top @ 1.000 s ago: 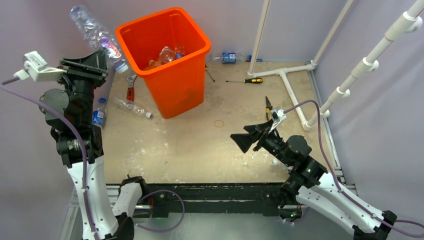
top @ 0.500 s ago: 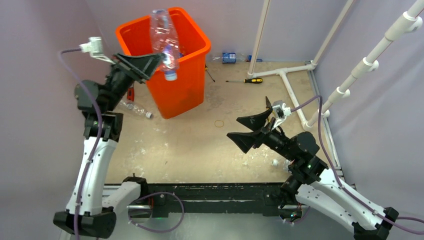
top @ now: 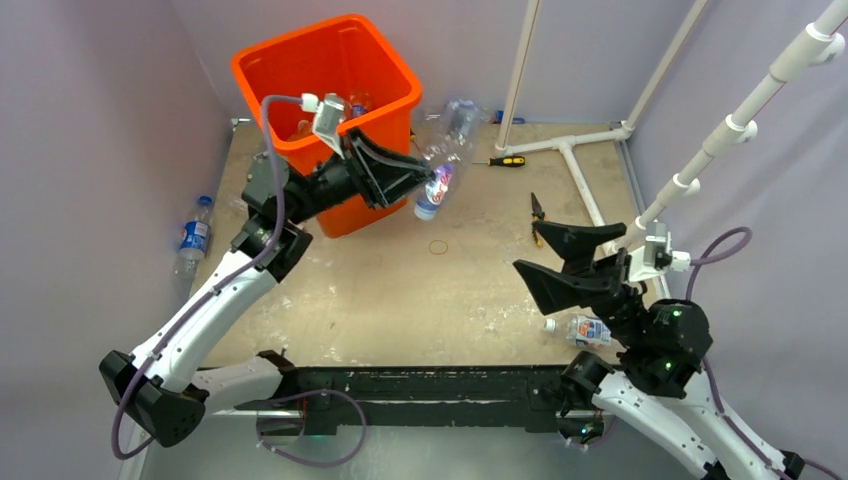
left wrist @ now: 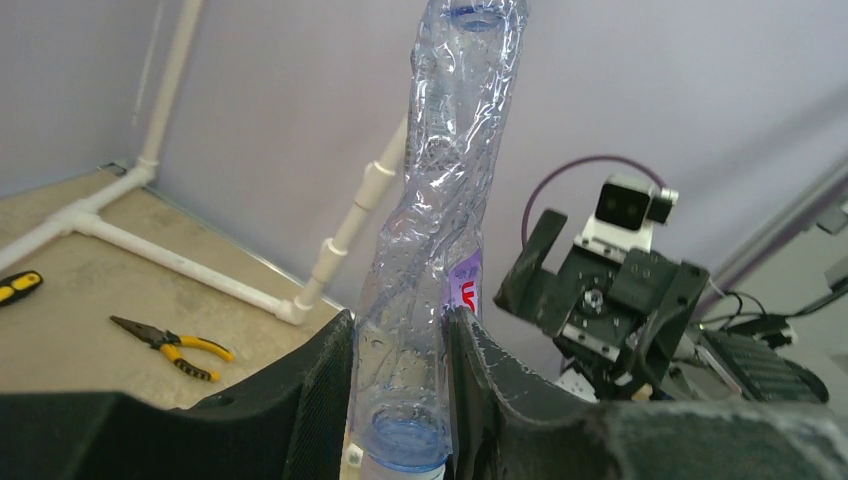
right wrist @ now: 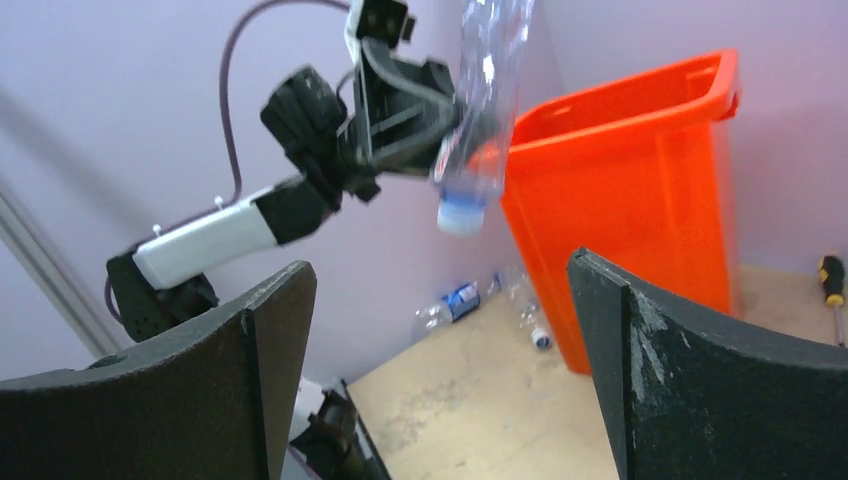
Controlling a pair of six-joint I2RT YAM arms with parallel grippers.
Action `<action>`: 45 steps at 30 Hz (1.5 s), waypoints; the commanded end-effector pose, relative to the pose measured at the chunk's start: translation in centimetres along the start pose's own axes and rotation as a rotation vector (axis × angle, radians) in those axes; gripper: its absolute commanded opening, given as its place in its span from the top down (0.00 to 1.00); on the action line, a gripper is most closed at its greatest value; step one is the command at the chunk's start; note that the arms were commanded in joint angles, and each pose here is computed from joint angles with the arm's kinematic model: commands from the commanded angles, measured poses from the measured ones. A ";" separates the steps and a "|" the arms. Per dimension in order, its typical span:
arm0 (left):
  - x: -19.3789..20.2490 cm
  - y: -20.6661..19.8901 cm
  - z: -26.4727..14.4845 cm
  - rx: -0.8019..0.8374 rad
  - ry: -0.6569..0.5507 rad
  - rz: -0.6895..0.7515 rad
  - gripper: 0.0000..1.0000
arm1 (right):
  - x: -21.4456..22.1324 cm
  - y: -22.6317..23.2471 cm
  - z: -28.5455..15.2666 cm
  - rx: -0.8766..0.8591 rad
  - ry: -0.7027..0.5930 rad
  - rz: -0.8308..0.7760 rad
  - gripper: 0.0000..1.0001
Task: Put the plastic bottles in the bin
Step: Pick up the plastic bottle from the corner of the board, then place the plastic bottle in the trash bin.
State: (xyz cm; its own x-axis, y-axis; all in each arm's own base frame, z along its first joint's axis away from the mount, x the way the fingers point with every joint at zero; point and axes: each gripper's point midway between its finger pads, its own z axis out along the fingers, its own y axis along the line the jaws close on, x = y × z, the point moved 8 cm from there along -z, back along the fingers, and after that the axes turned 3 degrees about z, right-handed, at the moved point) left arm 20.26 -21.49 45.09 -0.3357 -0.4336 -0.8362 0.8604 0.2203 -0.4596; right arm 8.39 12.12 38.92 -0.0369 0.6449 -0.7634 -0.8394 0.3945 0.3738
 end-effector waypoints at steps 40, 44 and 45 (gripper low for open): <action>6.8 -2.7 -5.0 0.125 0.138 0.201 1.00 | 0.3 0.8 10.9 0.036 0.281 0.148 0.04; 7.1 -2.4 -4.9 0.120 0.144 0.192 1.00 | 0.9 1.2 12.0 -0.038 0.286 0.185 0.14; 7.1 -2.4 -4.8 0.121 0.143 0.190 1.00 | 1.0 1.3 12.3 -0.052 0.292 0.192 0.20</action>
State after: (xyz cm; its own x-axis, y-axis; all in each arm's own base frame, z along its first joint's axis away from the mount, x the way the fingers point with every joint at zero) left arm 14.10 -20.65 38.44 -0.2200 -0.2420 -0.9450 0.9405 0.2046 -0.2714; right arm 14.43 20.40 43.01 -0.3522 0.4447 -0.8235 -0.7634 0.3726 0.5277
